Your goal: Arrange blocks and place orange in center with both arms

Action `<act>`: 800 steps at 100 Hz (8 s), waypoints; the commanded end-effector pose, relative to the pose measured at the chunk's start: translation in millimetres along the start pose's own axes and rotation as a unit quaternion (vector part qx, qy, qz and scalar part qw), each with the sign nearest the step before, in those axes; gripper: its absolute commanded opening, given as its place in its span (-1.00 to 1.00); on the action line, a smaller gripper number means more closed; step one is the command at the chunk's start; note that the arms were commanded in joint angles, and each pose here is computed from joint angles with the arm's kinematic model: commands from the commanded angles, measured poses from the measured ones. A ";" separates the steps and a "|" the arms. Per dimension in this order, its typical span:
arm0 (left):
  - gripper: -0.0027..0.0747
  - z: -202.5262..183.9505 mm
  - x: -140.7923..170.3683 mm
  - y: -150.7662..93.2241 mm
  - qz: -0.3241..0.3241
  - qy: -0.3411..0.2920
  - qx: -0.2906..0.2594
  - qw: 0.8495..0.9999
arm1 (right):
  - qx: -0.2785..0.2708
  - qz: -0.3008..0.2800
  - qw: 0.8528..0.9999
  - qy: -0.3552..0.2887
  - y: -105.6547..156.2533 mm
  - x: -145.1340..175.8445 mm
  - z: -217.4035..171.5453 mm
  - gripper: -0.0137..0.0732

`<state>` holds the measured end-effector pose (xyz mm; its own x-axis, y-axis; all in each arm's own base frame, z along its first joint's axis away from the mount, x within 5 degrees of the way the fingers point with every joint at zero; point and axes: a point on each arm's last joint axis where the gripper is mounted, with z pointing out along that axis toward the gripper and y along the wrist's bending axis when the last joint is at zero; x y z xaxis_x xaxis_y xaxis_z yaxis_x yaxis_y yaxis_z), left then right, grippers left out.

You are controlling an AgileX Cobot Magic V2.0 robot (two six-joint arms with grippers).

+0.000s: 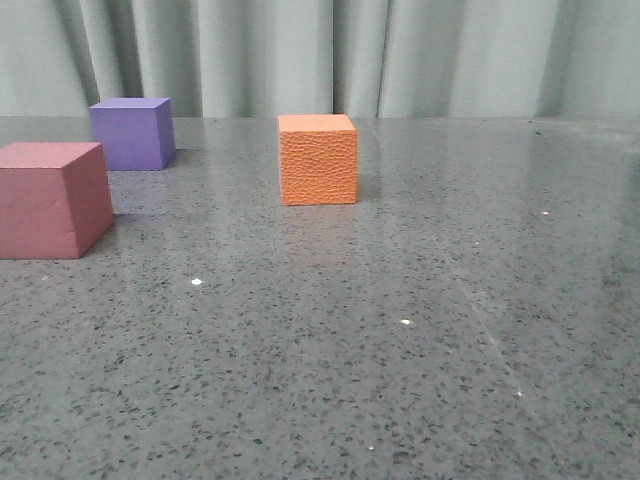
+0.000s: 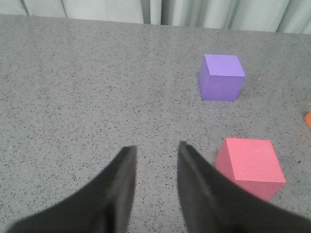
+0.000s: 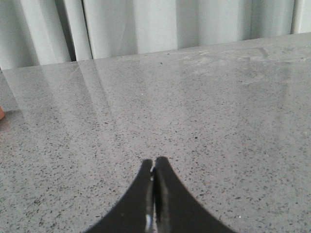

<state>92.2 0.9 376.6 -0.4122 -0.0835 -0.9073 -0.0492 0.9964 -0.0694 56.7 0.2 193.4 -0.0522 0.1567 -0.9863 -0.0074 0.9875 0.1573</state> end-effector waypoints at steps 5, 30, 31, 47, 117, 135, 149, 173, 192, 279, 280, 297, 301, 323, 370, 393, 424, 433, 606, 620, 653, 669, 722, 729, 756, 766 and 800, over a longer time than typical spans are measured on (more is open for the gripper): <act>0.70 -4.2 -15.7 -2.1 0.000 -0.050 0.009 0.999 | -0.013 -0.005 0.998 -0.059 3.0 -13.3 -2.8 -0.96; 0.72 -5.3 -22.7 -6.5 -0.031 -0.084 0.036 0.995 | -0.013 -0.005 0.998 -0.059 3.0 -13.3 -2.8 -0.96; 0.72 -5.6 -22.9 -6.9 -0.034 -0.086 0.039 0.995 | -0.013 -0.005 0.998 -0.059 3.0 -13.3 -2.8 -0.96; 0.72 -4.9 -34.8 -20.9 -0.050 -0.099 0.112 0.987 | -0.013 -0.005 0.998 -0.059 3.0 -13.3 -2.8 -0.96; 0.65 68.0 -120.5 -119.8 -0.032 -0.088 0.328 0.940 | -0.013 -0.005 0.998 -0.059 3.0 -13.3 -2.8 -0.96; 0.65 101.8 -108.7 -184.2 -0.014 -0.052 0.362 0.931 | -0.013 -0.005 0.998 -0.059 3.0 -13.3 -2.8 -0.96; 0.65 126.9 -93.8 -232.0 0.010 -0.009 0.367 0.930 | -0.013 -0.005 0.998 -0.059 3.0 -13.3 -2.8 -0.96; 0.65 164.5 -82.2 -273.3 0.049 0.031 0.249 0.967 | -0.013 -0.005 0.998 -0.059 3.0 -13.3 -2.8 -0.96; 0.65 171.5 -81.3 -292.3 0.046 0.020 0.173 0.984 | -0.013 -0.005 0.998 -0.059 3.0 -13.3 -2.8 -0.96; 0.65 217.6 -32.3 -300.0 0.023 0.110 0.071 0.991 | -0.013 -0.005 0.998 -0.059 3.0 -13.3 -2.8 -0.96; 0.65 219.0 -30.7 -300.4 0.024 0.112 0.069 0.991 | -0.013 -0.005 0.998 -0.059 3.0 -13.3 -2.8 -0.96; 0.65 228.7 -19.2 -304.2 0.030 0.125 0.059 0.990 | -0.013 -0.005 0.998 -0.059 3.0 -13.3 -2.8 -0.96; 0.65 230.8 -16.5 -304.6 0.024 0.129 0.054 0.990 | -0.013 -0.005 0.998 -0.059 3.0 -13.3 -2.8 -0.96; 0.65 244.7 -3.3 -304.1 0.008 0.155 0.037 0.987 | -0.013 -0.005 0.998 -0.059 3.0 -13.3 -2.8 -0.96; -0.58 240.0 -9.9 -307.1 0.028 0.140 0.067 0.987 | -0.013 -0.005 0.998 -0.059 3.0 -13.3 -2.8 -0.96; -0.72 209.6 -56.6 -285.4 0.018 0.079 0.085 0.993 | -0.013 -0.005 0.998 -0.059 3.0 -13.3 -2.8 -0.96; -0.72 191.9 -100.3 -219.2 0.023 0.025 0.052 0.998 | -0.013 -0.005 0.998 -0.059 3.0 -13.3 -2.8 -0.96; -0.72 194.5 -95.5 -197.6 0.022 0.029 0.039 0.999 | -0.013 -0.005 0.998 -0.059 3.0 -13.3 -2.8 -0.96; 0.81 256.7 -3.7 -129.5 0.002 0.109 0.051 0.993 | -0.013 -0.005 0.998 -0.059 3.0 -13.3 -2.8 -0.96; 0.81 237.8 -20.3 -125.5 0.002 0.081 0.058 0.995 | -0.013 -0.005 0.998 -0.059 3.0 -13.3 -2.8 -0.96; 0.81 161.2 -66.9 -100.3 0.014 -0.007 0.056 0.998 | -0.013 -0.005 0.998 -0.059 3.0 -13.3 -2.8 -0.96; 0.81 114.3 -71.3 -78.8 0.024 -0.058 0.053 0.997 | -0.013 -0.005 0.998 -0.059 3.0 -13.3 -2.8 -0.96; -0.72 15.1 50.6 -2.2 0.005 -0.128 0.058 0.990 | -0.013 -0.005 0.998 -0.059 3.0 -13.3 -2.8 -0.96; -0.98 12.7 66.2 4.3 0.002 -0.127 0.052 0.991 | -0.013 -0.005 0.998 -0.059 3.0 -13.3 -2.8 -0.96; -0.98 16.6 99.4 14.7 0.002 -0.106 0.032 0.994 | -0.013 -0.005 0.998 -0.059 3.0 -13.3 -2.8 -0.96; -0.98 18.6 102.5 14.7 0.004 -0.101 0.031 0.994 | -0.013 -0.005 0.998 -0.059 3.0 -13.3 -2.8 -0.96; -0.98 18.8 102.9 14.7 0.004 -0.101 0.030 0.994 | -0.013 -0.005 0.998 -0.059 3.0 -13.3 -2.8 -0.96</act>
<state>64.7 9.6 262.2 -0.2787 -0.0913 -0.9560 -0.0209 0.9958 -0.0890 56.7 0.3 193.8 -0.0481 0.1567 -0.9865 -0.0087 0.9875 0.1573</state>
